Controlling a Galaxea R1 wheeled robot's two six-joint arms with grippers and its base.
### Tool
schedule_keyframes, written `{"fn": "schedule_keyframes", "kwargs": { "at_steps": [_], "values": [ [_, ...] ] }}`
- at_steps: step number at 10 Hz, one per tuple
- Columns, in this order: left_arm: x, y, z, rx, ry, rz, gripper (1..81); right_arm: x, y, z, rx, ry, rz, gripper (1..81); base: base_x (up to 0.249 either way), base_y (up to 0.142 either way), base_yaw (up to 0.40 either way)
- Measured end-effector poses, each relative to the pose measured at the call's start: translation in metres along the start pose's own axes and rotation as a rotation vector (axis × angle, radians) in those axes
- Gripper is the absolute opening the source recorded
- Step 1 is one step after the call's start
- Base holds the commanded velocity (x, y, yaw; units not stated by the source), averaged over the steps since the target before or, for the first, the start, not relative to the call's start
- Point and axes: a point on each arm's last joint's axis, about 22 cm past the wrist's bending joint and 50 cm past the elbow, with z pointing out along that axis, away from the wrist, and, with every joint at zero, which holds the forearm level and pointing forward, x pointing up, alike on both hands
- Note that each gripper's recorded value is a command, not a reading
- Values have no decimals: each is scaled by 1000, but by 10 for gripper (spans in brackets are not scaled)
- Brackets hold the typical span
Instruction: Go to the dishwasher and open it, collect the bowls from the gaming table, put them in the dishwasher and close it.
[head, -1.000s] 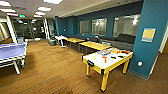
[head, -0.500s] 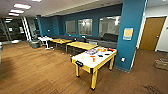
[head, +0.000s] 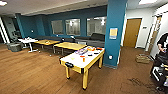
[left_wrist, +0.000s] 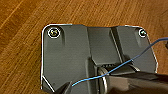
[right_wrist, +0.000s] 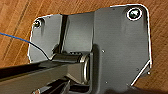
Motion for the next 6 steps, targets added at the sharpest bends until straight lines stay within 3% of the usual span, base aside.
{"fn": "schedule_keyframes", "kwargs": {
  "at_steps": [6],
  "values": [
    [-7,1,0,-1,-8,-3,811,7,1,0,-3,10,-3,811,0,0,0]
  ]
}}
